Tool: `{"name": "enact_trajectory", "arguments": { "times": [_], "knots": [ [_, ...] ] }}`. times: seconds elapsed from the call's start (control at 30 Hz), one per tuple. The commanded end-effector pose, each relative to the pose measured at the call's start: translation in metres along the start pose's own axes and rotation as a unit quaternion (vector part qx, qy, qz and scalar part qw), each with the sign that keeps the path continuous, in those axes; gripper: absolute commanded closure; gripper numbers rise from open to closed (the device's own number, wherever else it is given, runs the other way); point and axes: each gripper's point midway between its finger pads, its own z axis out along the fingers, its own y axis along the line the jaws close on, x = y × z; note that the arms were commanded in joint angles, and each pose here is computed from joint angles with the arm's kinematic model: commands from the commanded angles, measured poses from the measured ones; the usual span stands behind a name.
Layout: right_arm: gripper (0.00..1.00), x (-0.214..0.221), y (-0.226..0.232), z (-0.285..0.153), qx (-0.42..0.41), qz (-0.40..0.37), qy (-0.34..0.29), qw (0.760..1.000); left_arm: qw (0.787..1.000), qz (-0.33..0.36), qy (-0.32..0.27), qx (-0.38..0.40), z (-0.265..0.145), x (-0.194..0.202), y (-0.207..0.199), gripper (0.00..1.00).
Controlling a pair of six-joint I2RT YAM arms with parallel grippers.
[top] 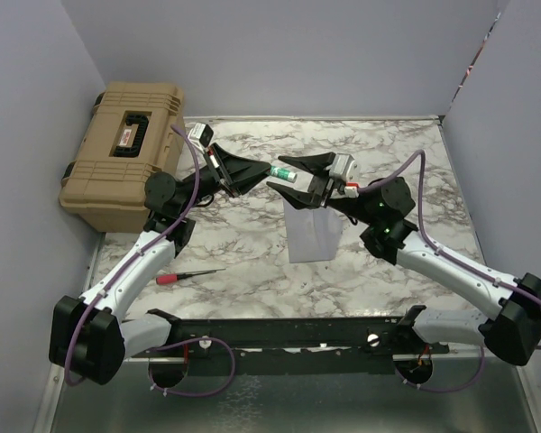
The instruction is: Place the letter into the envelope and seal it
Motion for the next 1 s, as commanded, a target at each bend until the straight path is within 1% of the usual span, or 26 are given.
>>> {"name": "enact_trajectory", "arguments": {
  "times": [0.0,0.1,0.23,0.37,0.47,0.6,0.7,0.87,0.97],
  "knots": [
    [0.44,-0.011,0.005,0.004,-0.015,-0.031,-0.064,0.997,1.0,0.005,-0.015,0.02,-0.001,-0.002,-0.017,0.95],
    [0.49,-0.015,0.01,0.002,-0.018,-0.031,-0.1,0.994,1.0,-0.002,-0.016,0.021,-0.002,-0.002,-0.017,0.96],
    [0.55,-0.019,0.012,0.0,-0.019,-0.034,-0.119,0.992,1.0,-0.011,-0.018,0.02,-0.004,-0.001,-0.013,0.96],
    [0.55,-0.019,0.012,-0.001,-0.02,-0.035,-0.119,0.992,1.0,-0.017,-0.018,0.018,-0.005,-0.001,-0.011,0.96],
    [0.53,-0.022,0.012,-0.001,-0.021,-0.035,-0.119,0.992,0.999,-0.017,-0.02,0.017,-0.005,-0.002,-0.01,0.96],
    [0.53,-0.016,0.012,0.003,-0.025,-0.037,-0.105,0.994,0.999,-0.017,-0.018,0.021,-0.005,-0.001,-0.013,0.96],
    [0.55,-0.014,0.011,0.005,-0.026,-0.04,-0.099,0.994,0.999,-0.009,-0.016,0.027,-0.005,0.0,-0.019,0.96],
    [0.6,-0.016,0.009,0.009,-0.028,-0.04,-0.102,0.994,1.0,-0.014,-0.016,0.023,-0.005,0.0,-0.015,0.96],
    [0.67,-0.017,0.008,0.012,-0.03,-0.037,-0.102,0.994,1.0,-0.014,-0.015,0.023,-0.005,0.001,-0.015,0.96]
  ]
}}
